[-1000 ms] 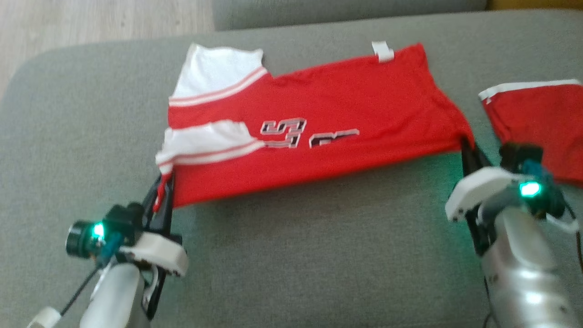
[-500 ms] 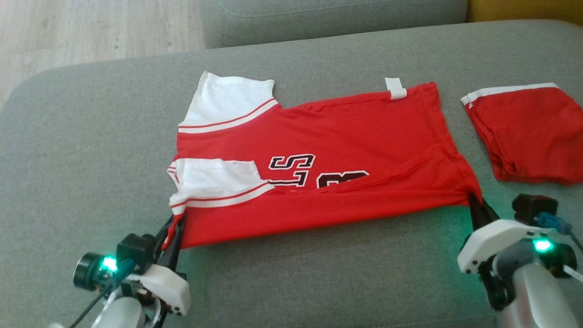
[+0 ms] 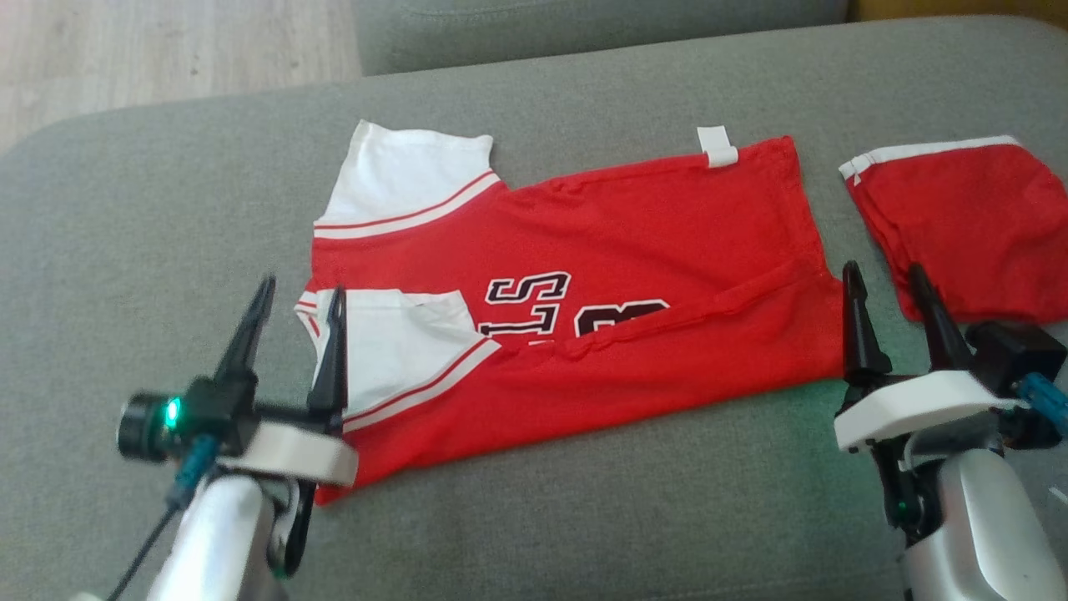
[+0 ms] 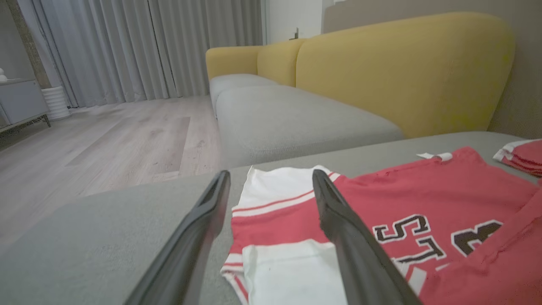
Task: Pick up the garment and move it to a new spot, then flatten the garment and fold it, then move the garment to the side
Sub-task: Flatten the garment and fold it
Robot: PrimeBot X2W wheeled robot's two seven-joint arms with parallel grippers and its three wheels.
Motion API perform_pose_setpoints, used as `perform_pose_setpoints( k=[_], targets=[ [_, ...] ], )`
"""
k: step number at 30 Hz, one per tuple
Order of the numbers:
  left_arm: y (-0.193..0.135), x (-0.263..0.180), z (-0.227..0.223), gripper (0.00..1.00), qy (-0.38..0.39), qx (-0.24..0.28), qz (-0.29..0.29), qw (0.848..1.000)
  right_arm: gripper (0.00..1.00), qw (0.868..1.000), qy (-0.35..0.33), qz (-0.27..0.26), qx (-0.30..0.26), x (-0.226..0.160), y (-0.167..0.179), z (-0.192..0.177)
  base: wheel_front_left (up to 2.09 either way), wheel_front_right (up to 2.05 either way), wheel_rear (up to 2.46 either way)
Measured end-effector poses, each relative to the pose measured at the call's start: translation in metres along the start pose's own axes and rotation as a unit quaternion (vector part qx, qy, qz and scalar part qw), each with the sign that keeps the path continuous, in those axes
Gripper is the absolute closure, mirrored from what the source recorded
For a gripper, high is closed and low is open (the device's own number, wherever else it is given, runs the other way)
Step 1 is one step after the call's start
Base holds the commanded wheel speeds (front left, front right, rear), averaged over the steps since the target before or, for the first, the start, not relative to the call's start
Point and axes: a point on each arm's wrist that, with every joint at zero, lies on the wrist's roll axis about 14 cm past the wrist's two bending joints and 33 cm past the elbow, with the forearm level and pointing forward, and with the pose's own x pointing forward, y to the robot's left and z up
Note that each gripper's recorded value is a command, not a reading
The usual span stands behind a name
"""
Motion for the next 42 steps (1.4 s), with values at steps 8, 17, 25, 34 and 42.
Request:
perform_pose_setpoints(
  k=[8,17,25,34,42],
  targets=[
    [-0.012,0.044,0.052,0.0,-0.085,-0.005,-0.049,0.995,0.0,1.0,-0.029,0.008,0.003,0.009,0.005,0.001,0.0,0.0,0.0],
    [0.017,0.139,0.019,0.0,0.076,0.042,-0.087,0.992,0.0,0.999,-0.042,0.007,0.003,0.037,0.002,0.0,0.0,0.0,0.0],
    [0.018,0.172,-0.066,0.0,0.235,0.034,-0.128,0.963,0.0,1.0,-0.02,-0.01,0.005,0.048,-0.013,-0.024,0.0,0.0,0.0],
    [0.023,0.199,-0.105,0.0,0.283,0.015,-0.119,0.952,0.0,0.999,0.007,-0.036,-0.003,0.042,-0.033,-0.044,0.0,0.0,0.0],
    [0.022,0.216,-0.116,0.0,0.305,0.006,-0.115,0.945,0.0,0.999,0.01,-0.048,-0.004,0.044,-0.041,-0.047,0.0,0.0,0.0]
  ],
)
